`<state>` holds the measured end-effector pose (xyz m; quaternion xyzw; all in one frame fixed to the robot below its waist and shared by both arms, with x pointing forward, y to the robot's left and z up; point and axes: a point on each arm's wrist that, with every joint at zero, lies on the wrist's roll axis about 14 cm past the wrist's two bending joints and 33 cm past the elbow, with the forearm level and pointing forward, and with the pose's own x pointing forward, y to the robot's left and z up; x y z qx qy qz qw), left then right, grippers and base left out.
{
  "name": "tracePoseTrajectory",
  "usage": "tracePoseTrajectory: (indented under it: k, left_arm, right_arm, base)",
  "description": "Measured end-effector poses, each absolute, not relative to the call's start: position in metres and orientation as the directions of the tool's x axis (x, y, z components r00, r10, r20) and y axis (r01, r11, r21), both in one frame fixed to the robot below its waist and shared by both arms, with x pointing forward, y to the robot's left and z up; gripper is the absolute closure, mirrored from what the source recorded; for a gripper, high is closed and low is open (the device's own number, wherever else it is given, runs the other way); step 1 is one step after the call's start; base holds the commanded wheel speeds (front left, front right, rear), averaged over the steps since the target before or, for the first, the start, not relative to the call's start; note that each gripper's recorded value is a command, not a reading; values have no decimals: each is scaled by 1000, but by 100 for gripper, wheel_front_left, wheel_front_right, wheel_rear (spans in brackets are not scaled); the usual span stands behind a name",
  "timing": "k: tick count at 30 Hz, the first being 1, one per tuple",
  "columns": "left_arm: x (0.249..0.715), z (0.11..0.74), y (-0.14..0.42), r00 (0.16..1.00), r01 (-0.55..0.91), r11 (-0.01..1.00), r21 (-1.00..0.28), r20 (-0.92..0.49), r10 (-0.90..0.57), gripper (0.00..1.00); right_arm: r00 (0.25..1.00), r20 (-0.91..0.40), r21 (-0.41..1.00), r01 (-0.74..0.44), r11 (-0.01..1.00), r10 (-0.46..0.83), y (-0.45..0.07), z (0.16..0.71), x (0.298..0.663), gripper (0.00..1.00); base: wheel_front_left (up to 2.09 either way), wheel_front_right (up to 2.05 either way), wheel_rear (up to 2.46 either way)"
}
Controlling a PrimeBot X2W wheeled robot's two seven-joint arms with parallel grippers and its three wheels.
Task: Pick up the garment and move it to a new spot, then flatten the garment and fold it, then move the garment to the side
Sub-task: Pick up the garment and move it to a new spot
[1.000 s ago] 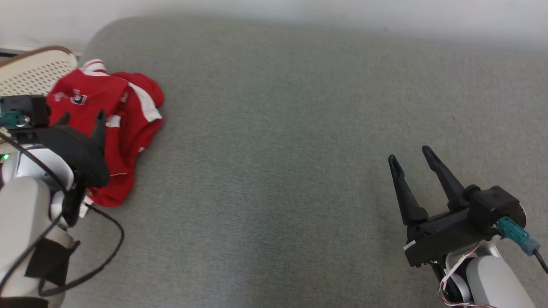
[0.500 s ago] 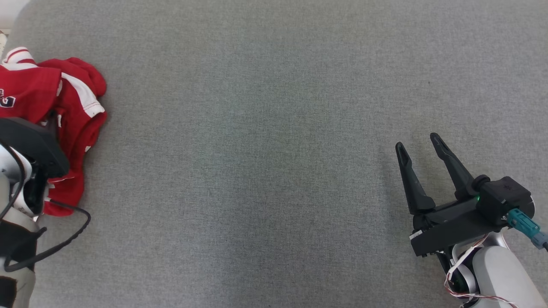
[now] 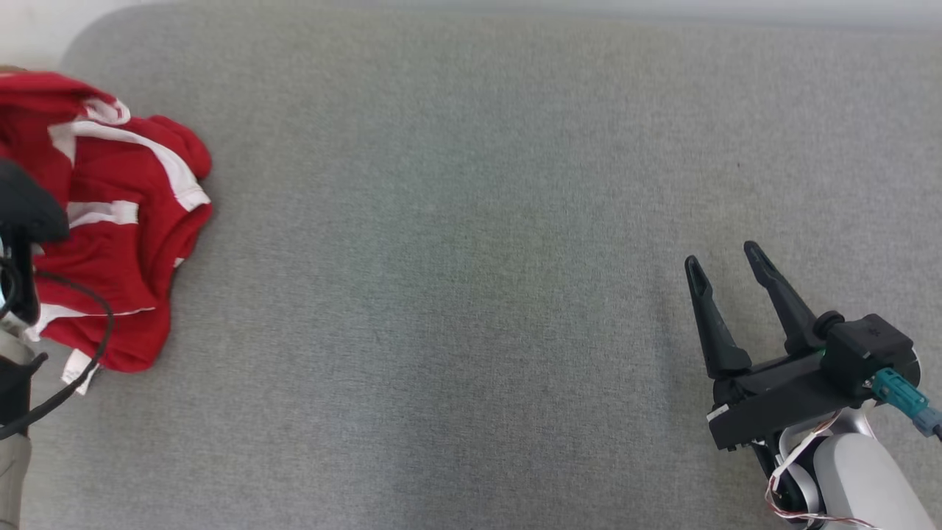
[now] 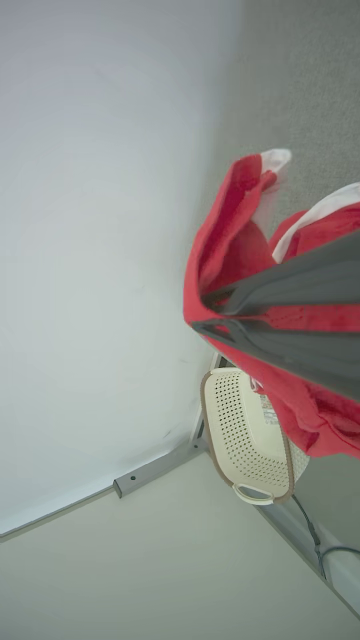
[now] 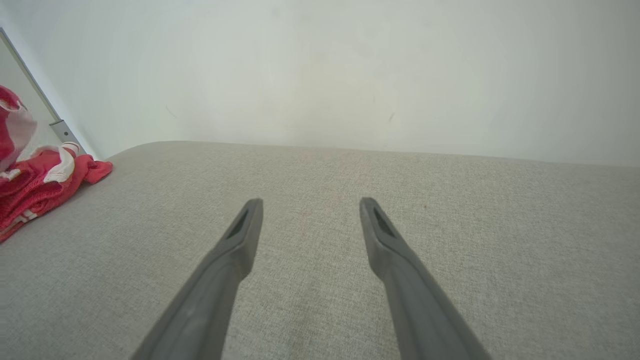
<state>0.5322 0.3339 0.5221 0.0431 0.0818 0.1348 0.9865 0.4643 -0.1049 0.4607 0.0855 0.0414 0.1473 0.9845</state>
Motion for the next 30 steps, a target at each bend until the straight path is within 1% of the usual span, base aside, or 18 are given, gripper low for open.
tracePoseTrajectory:
  k: [5, 10, 15, 16, 22, 26, 30]
  left_arm:
    - [530, 578, 321, 970, -243, 962, 124, 42, 239, 100]
    - [518, 627, 281, 968, -172, 978, 121, 205, 145, 100]
    - [500, 655, 216, 956, -33, 994, 104, 295, 1, 100]
    - [493, 658, 184, 949, 46, 994, 95, 306, -73, 100]
    - [476, 656, 92, 910, 274, 960, 61, 305, -279, 100]
    - [466, 637, 32, 871, 431, 902, 15, 255, -420, 100]
    - [456, 615, -23, 813, 564, 826, -20, 192, -550, 100]
  right_arm:
    - [952, -26, 183, -296, 938, 305, -99, 474, 459, 0]
    - [951, 5, 184, -304, 935, 308, -96, 489, 451, 0]
    - [958, 34, 181, -286, 941, 285, -103, 502, 444, 0]
    - [963, 40, 178, -270, 946, 267, -110, 505, 442, 0]
    - [981, 49, 172, -195, 966, 190, -138, 510, 434, 0]
    - [990, 51, 173, -137, 975, 130, -158, 511, 427, 0]
    - [997, 52, 174, -67, 982, 59, -183, 512, 418, 0]
  base:
    - [0, 0, 0]
    - [0, 0, 0]
    - [0, 0, 0]
    - [0, 0, 0]
    - [0, 0, 0]
    - [0, 0, 0]
    - [0, 0, 0]
